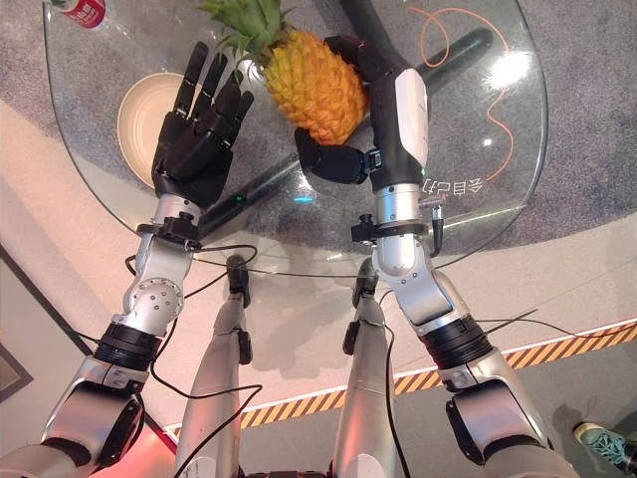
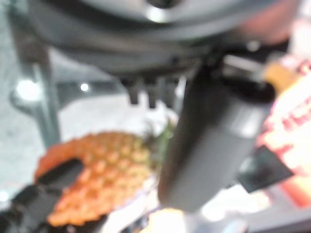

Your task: Pick up the fruit to the plate

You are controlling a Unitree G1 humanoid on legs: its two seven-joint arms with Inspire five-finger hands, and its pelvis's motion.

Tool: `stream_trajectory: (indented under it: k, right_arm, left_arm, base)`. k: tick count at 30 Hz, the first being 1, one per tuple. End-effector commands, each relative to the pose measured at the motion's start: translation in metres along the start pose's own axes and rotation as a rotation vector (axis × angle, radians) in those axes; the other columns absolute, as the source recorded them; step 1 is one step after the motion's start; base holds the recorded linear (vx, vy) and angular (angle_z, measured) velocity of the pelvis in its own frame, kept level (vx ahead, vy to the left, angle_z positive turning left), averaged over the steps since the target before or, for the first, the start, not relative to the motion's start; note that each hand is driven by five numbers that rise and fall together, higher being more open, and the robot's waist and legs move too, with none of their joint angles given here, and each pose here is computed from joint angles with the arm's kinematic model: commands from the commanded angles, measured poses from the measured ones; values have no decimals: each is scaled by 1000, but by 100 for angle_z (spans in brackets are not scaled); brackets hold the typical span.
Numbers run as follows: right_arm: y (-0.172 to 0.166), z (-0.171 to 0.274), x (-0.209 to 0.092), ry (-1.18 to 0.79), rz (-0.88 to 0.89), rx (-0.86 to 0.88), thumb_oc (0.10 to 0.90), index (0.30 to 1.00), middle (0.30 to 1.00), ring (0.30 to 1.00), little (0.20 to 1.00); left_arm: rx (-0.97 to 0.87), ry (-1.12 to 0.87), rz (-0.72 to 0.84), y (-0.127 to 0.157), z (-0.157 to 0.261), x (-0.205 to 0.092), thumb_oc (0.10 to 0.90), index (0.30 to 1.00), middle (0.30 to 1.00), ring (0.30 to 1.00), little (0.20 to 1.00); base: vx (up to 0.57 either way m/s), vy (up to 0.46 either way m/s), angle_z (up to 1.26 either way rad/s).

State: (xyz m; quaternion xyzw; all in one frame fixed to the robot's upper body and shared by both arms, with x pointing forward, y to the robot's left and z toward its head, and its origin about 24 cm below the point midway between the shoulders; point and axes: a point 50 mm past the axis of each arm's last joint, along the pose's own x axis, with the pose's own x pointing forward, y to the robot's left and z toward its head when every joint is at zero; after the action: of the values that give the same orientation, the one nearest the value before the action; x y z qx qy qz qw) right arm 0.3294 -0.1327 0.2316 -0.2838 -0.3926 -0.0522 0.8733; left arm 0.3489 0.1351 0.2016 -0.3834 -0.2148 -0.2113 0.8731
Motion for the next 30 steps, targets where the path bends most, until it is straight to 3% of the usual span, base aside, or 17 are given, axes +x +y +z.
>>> stream_trajectory:
  k: [1, 30]
  right_arm:
    - [-25, 87, 24, -434, -97, 131, 100, 300, 300, 300, 200]
    - [-9, 93, 23, -440, 13, 139, 100, 300, 300, 300, 200]
  left_arm:
    - [-33, -113, -302, -60, 24, 24, 800, 900, 900, 900, 900]
    - [-129, -170, -306, -63, 25, 23, 800, 900, 900, 900, 900]
  base:
    - [0, 0, 0]
    - [0, 0, 0]
